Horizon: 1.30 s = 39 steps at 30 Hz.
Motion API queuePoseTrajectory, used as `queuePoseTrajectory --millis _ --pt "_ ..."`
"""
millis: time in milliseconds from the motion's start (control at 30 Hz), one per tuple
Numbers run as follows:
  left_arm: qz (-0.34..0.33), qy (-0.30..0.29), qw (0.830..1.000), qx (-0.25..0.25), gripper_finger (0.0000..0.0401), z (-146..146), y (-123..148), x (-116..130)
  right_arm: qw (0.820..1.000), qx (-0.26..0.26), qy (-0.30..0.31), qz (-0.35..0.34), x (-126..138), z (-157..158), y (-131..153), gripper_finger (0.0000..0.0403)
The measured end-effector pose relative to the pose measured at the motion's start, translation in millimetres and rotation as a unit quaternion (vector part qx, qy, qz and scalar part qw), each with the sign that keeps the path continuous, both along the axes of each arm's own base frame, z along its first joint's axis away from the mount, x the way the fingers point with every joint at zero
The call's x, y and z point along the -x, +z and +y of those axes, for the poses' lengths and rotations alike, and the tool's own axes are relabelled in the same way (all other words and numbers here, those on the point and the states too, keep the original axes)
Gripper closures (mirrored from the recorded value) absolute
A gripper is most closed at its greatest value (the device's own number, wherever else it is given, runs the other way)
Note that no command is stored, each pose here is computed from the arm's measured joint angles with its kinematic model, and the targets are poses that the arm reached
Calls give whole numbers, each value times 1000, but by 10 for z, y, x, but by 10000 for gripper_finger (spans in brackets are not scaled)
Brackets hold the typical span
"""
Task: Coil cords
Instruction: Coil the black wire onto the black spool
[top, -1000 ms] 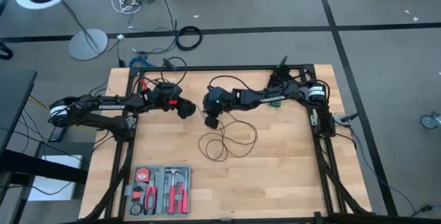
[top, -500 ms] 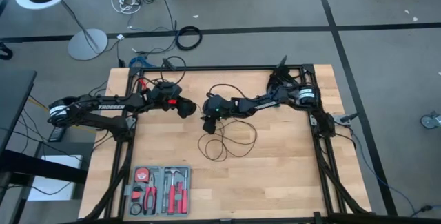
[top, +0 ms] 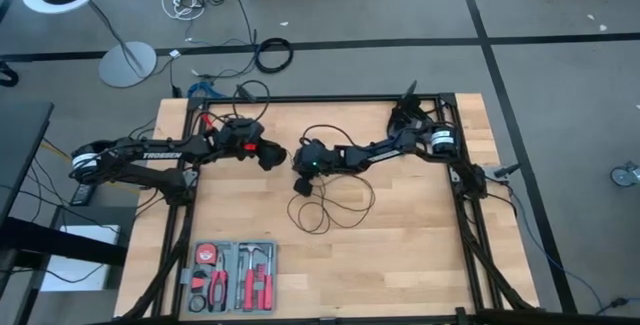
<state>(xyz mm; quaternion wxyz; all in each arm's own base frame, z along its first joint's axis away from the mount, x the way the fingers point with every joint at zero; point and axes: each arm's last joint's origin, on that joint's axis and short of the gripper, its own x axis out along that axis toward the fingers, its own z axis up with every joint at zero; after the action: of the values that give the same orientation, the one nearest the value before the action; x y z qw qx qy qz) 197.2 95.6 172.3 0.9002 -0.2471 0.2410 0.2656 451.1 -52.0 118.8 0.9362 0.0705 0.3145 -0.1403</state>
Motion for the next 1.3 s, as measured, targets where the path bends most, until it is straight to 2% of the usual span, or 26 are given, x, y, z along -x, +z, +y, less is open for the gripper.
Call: queuePoseTrajectory --millis 200,300,400,567,733,900,1100,1300 --pt "-49 -34 998 4 401 -4 69 -49 1000 -1 -13 -4 -2 6 5 399" --pt "-60 -42 997 8 401 -6 84 -58 999 -28 -43 -8 15 -98 -1 400" --pt "-68 -38 997 12 401 -4 92 -62 998 -48 -41 -8 24 -142 -6 401" --pt "-76 -39 996 9 401 -1 107 -69 998 -52 -30 0 30 -126 -18 401" --pt "-79 -46 996 12 401 -6 110 -72 998 -41 -49 29 72 -150 -54 402" --pt "-83 -30 996 -1 401 8 125 -75 998 -60 -13 -3 26 -124 -8 402" --pt "-94 17 995 -34 401 44 166 -80 996 -32 41 -67 -79 86 106 403" --pt "-76 37 996 -37 401 45 139 -65 991 -3 86 -105 -197 77 300 403"
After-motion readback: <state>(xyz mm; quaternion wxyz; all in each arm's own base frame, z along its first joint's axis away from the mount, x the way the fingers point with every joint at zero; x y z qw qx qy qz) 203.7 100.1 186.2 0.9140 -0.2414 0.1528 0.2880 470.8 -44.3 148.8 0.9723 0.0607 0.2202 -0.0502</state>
